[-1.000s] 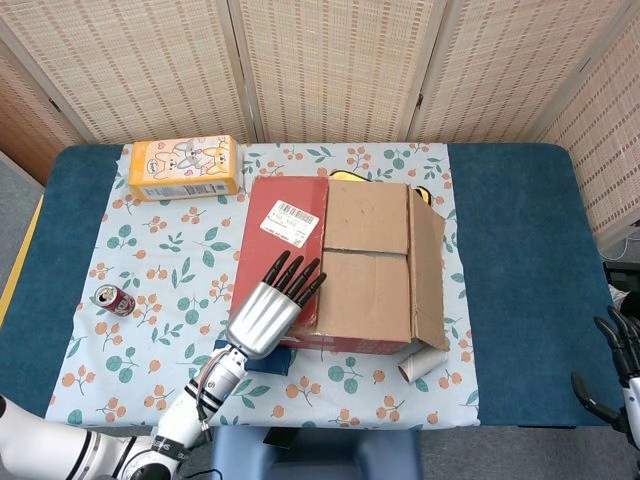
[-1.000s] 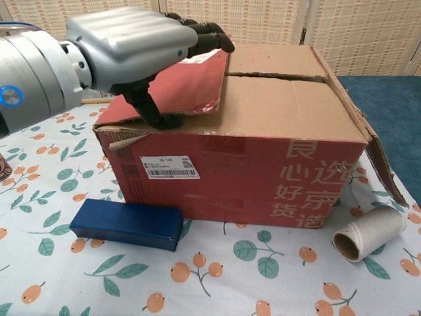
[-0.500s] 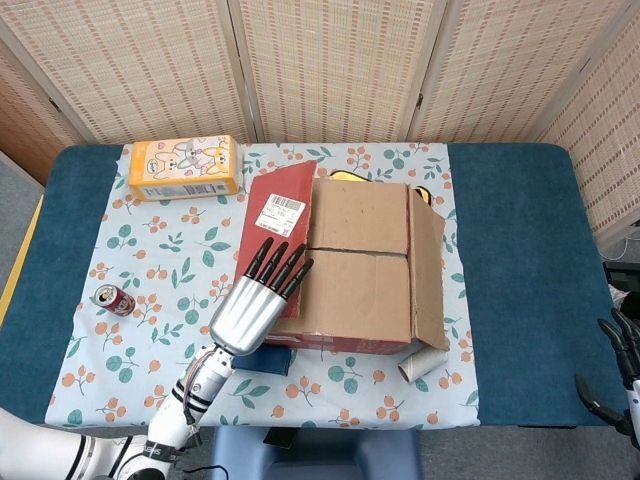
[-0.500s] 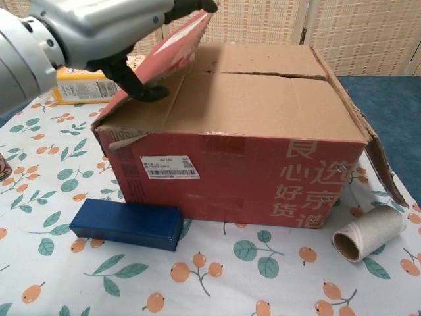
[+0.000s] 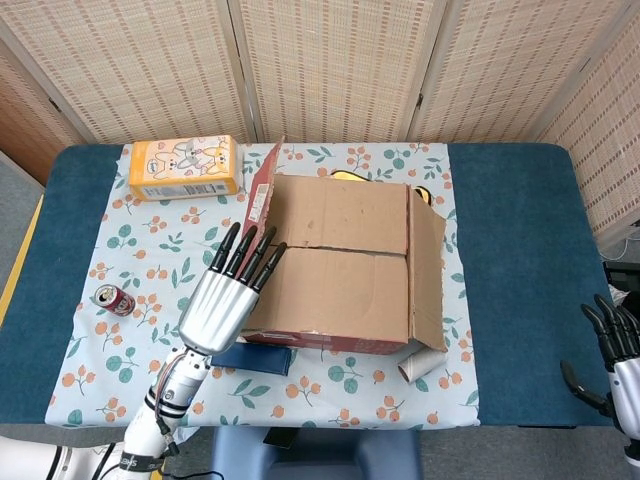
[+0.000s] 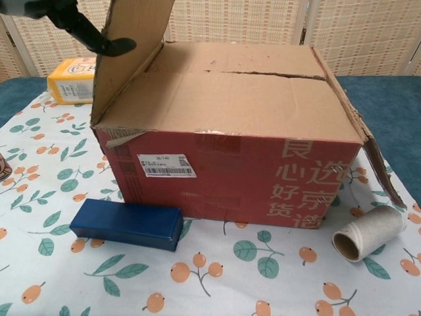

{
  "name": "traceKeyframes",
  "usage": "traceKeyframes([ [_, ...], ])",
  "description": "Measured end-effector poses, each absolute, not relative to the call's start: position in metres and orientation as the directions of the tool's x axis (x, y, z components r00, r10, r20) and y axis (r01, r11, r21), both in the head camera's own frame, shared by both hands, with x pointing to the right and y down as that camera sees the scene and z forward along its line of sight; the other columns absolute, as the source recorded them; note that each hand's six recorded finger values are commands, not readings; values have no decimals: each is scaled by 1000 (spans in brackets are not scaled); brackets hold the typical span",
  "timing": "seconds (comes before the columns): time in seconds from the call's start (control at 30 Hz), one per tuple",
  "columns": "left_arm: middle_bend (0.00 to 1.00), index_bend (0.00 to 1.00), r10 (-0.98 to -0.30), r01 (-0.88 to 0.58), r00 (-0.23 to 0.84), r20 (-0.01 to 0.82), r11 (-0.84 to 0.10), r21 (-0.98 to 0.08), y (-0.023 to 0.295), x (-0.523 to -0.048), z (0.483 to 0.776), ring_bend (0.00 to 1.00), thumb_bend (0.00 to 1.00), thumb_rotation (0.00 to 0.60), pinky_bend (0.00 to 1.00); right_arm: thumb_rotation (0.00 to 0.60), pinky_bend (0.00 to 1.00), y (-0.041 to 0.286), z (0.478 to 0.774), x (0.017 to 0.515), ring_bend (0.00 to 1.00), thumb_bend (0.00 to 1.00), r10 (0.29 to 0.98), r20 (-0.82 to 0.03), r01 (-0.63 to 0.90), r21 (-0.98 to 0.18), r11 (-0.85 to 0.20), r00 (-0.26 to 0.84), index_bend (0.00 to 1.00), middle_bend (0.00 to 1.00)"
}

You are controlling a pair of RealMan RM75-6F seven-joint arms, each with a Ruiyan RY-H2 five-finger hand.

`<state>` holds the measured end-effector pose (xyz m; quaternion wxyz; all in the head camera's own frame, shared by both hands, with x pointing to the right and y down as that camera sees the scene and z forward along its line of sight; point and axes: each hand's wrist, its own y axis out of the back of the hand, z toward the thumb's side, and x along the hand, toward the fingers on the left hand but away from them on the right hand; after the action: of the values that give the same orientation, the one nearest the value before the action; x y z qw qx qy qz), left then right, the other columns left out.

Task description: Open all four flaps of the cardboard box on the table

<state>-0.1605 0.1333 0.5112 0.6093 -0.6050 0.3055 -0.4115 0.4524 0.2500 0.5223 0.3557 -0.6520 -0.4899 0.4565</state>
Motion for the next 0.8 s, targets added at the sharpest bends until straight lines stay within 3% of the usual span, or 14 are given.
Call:
traceKeyframes([
  [0.5,0,0,-926,175,358,115,-55,-983,124,-209,505,0,346,600,0,600,0,233,528,441,0,447,966,-242,307,-916,-257,87,0,0],
  [0.8,0,0,-952,186,262,156,-109,-976,119,-257,513,0,344,600,0,600,0,235,526,439,0,447,968,-237,294,-922,-251,83,0,0],
])
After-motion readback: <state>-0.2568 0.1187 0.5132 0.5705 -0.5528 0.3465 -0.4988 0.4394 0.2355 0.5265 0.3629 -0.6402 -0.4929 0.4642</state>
